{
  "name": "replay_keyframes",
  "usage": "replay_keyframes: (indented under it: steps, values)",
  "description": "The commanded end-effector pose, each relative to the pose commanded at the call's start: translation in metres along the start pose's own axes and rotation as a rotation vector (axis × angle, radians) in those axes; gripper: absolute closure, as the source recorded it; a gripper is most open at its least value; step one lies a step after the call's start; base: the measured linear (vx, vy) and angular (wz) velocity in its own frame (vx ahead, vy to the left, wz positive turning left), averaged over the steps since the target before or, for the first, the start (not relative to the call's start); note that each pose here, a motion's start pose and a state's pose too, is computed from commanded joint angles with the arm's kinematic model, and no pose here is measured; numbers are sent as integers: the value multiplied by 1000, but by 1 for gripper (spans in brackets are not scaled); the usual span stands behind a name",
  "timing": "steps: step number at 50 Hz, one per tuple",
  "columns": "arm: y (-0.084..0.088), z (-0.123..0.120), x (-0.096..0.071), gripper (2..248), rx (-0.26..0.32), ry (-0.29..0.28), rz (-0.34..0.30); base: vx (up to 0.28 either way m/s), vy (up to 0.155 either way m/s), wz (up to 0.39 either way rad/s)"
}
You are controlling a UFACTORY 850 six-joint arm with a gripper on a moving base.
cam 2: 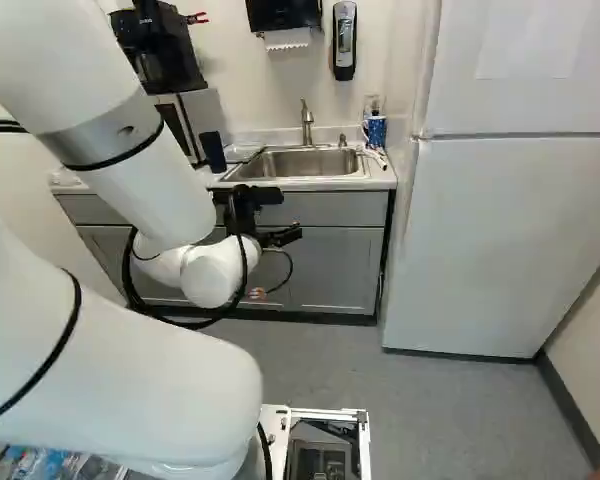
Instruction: Rinse the cup and place it in the tray
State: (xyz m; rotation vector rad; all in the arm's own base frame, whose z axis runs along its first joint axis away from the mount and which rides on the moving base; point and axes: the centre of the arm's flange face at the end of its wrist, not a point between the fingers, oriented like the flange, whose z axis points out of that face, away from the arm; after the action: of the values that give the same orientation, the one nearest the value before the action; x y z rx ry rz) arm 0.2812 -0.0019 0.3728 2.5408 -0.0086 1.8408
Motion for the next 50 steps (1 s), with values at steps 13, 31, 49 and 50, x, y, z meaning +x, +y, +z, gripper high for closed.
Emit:
replay_keyframes:
  steps: [13, 31, 49, 50]
  values:
    - [0, 5, 14, 3, 0, 34, 0, 0, 0, 0]
    - [0, 7, 33, 3, 0, 83, 0, 0, 0, 0]
    - [0, 10, 53, 3, 0, 130, 0, 0, 0, 0]
    - [0, 10, 54, 3, 0, 132, 0, 0, 0, 0]
